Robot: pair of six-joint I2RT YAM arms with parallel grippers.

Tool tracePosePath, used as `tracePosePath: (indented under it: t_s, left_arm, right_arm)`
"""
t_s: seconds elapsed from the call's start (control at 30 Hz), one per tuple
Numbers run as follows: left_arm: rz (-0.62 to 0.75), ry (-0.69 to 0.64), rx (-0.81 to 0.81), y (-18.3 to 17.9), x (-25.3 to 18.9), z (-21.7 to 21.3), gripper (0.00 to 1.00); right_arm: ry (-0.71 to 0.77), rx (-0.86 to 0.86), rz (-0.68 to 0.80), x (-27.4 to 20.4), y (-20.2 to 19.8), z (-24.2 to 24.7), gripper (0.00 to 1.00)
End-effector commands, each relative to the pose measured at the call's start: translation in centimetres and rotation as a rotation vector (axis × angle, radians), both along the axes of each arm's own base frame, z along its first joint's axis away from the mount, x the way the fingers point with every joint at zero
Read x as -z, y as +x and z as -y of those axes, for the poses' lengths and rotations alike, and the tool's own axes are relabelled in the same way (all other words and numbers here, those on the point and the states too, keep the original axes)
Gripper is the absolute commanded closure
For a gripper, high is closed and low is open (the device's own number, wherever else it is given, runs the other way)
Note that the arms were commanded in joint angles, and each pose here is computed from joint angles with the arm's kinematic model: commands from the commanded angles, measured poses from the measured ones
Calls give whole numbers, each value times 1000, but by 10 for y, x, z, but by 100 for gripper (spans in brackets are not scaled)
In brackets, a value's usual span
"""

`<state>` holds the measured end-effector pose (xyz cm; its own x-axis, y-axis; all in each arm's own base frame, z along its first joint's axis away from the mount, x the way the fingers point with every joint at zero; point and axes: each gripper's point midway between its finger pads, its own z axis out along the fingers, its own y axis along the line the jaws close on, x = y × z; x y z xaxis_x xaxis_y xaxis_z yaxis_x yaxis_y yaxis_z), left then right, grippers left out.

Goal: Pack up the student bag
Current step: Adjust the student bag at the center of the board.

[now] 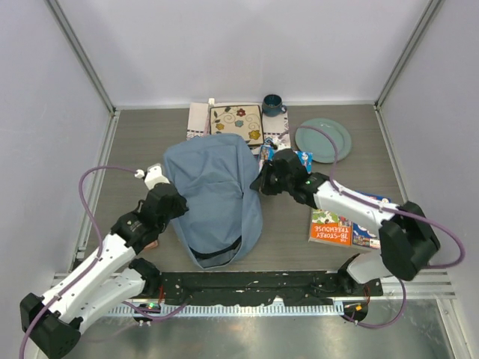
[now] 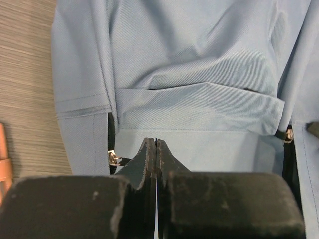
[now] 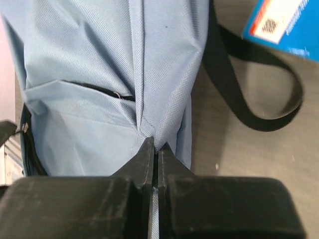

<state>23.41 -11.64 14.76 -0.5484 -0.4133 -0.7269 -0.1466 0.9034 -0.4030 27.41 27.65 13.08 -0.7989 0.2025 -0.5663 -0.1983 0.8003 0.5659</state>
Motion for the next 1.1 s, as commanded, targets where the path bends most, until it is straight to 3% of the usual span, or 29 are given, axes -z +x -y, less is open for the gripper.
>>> tracePosePath:
  t_s: [0.0, 0.13, 0.17, 0.27, 0.3, 0.33, 0.43, 0.53, 0.57, 0.67, 0.9, 1.07]
  left_arm:
    - [109, 18, -65, 18, -37, -8, 100]
    - [60, 95, -83, 31, -30, -9, 100]
    - [42, 105, -86, 32, -28, -9, 99]
    - [-9, 145, -123, 31, -18, -15, 80]
    - [-35, 165, -141, 26, -13, -21, 81]
    - [-41, 175, -169, 24, -9, -27, 81]
    - [-59, 182, -220, 15, -1, -41, 59]
    - [-87, 192, -287, 6, 1, -59, 49]
    - [-106, 207, -312, 1, 3, -66, 38]
    - [-97, 178, -301, -1, -3, -65, 26]
    - [-3, 13, -102, 15, -34, -18, 16]
    - [-31, 27, 82, 28, -48, 17, 15]
  right_arm:
    - [37, -25, 155, -40, 50, -37, 99]
    - [-72, 60, 128, -24, 86, -32, 96]
    - [-100, 67, 104, -16, 87, -27, 90]
    - [-157, 111, 71, 2, 92, -6, 66]
    - [-168, 124, 72, 4, 91, 1, 61]
    - [-175, 138, 70, 5, 91, 8, 44]
    - [-214, 169, 83, 2, 92, 26, 29]
    - [-236, 173, 92, -5, 86, 38, 28]
    - [-231, 169, 96, -8, 84, 40, 28]
    - [-196, 161, 121, -24, 68, 46, 28]
    - [52, -11, 161, -74, 18, 25, 28]
    - [150, -179, 170, -91, -17, -10, 28]
